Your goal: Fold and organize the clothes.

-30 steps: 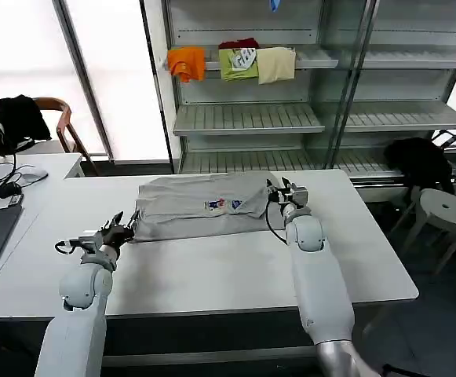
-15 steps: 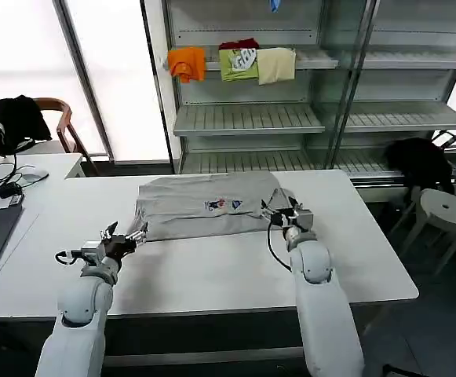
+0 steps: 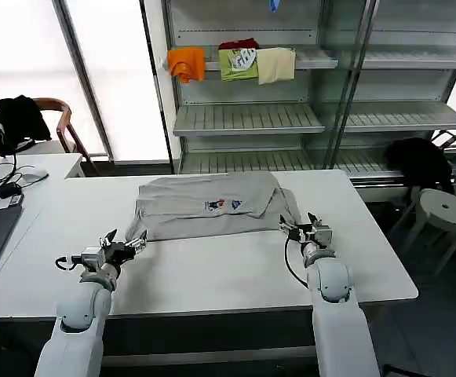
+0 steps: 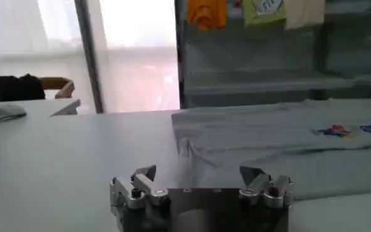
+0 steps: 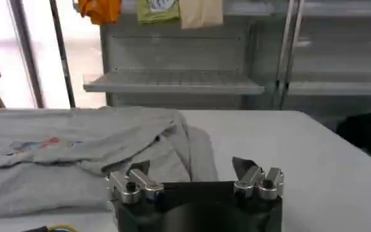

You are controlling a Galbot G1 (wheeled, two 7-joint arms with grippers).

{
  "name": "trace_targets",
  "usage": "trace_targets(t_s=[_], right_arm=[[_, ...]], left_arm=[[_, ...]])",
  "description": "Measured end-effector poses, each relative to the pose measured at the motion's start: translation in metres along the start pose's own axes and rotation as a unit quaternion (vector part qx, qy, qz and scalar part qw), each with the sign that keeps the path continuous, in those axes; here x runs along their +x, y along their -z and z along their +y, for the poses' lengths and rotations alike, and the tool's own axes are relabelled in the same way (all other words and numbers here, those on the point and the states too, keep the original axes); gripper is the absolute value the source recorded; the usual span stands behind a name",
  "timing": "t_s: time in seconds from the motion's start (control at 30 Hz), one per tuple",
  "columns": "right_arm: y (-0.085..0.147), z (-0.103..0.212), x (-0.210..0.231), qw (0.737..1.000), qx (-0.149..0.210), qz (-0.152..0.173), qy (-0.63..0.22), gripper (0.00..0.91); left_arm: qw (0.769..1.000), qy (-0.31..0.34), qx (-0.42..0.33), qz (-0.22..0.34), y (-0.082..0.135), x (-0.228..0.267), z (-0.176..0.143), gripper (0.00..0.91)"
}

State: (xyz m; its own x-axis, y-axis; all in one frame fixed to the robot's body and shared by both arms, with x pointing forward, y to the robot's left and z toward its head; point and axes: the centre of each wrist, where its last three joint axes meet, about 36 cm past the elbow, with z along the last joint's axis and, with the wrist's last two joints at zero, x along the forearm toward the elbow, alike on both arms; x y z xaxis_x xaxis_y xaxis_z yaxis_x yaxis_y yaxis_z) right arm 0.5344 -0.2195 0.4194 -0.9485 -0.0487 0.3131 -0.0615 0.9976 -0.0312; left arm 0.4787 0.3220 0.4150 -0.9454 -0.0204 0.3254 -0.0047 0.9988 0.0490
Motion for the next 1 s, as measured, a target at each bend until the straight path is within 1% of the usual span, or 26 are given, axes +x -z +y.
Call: trace_targets(t_s=[0.03, 0.07, 0.1, 0.13, 0.17, 0.2, 0.23, 0.27, 0.3, 0.33, 0.37, 0.4, 0.8, 1.0], right_arm=[[-0.002, 0.000, -0.001, 1.000, 0.001, 0.003, -0.001, 0.474], [-0.004, 0.000, -0.002, 1.000, 0.002, 0.006, -0.001, 0.343], [-0.006, 0.000, -0.003, 1.000, 0.003, 0.008, -0.001, 0.272], [-0.008, 0.000, -0.003, 1.000, 0.005, 0.011, -0.001, 0.171], [-0.010, 0.000, -0.004, 1.000, 0.007, 0.015, -0.001, 0.111], [-0.011, 0.001, -0.005, 1.000, 0.008, 0.017, -0.001, 0.000], [-0.013, 0.001, -0.005, 1.000, 0.009, 0.018, 0.000, 0.000], [-0.014, 0.001, -0.005, 1.000, 0.009, 0.019, 0.001, 0.000], [-0.015, 0.002, -0.006, 1.000, 0.009, 0.019, 0.002, 0.000], [-0.015, 0.002, -0.006, 1.000, 0.010, 0.019, 0.002, 0.000], [-0.016, 0.002, -0.005, 1.000, 0.011, 0.018, 0.003, 0.000], [-0.016, 0.002, -0.005, 1.000, 0.012, 0.018, 0.004, 0.000], [-0.020, 0.003, 0.001, 1.000, 0.019, 0.014, 0.012, 0.000], [-0.021, 0.003, 0.007, 1.000, 0.014, 0.010, 0.017, 0.000]], left_arm=[[1.000, 0.000, 0.000, 0.001, 0.000, -0.001, 0.000, 0.856], [1.000, 0.001, -0.001, 0.002, -0.001, -0.001, 0.001, 0.806], [1.000, 0.001, -0.001, 0.003, -0.001, -0.002, 0.001, 0.806], [1.000, 0.000, -0.001, 0.004, -0.002, -0.003, 0.001, 0.736], [1.000, 0.000, -0.001, 0.006, -0.002, -0.003, 0.001, 0.715], [1.000, -0.001, -0.001, 0.008, -0.003, -0.004, 0.001, 0.605], [1.000, -0.002, -0.001, 0.009, -0.004, -0.004, 0.001, 0.534], [1.000, -0.003, -0.001, 0.010, -0.005, -0.005, 0.000, 0.514], [1.000, -0.003, -0.001, 0.012, -0.005, -0.006, 0.000, 0.453], [1.000, -0.003, -0.001, 0.013, -0.006, -0.006, 0.000, 0.272], [1.000, -0.003, 0.000, 0.015, -0.007, -0.007, 0.000, 0.202], [1.000, -0.003, 0.000, 0.016, -0.008, -0.007, 0.000, 0.020], [1.000, -0.009, 0.002, 0.026, -0.015, -0.009, 0.000, 0.000], [1.000, -0.005, 0.000, 0.026, -0.017, -0.010, -0.002, 0.000]])
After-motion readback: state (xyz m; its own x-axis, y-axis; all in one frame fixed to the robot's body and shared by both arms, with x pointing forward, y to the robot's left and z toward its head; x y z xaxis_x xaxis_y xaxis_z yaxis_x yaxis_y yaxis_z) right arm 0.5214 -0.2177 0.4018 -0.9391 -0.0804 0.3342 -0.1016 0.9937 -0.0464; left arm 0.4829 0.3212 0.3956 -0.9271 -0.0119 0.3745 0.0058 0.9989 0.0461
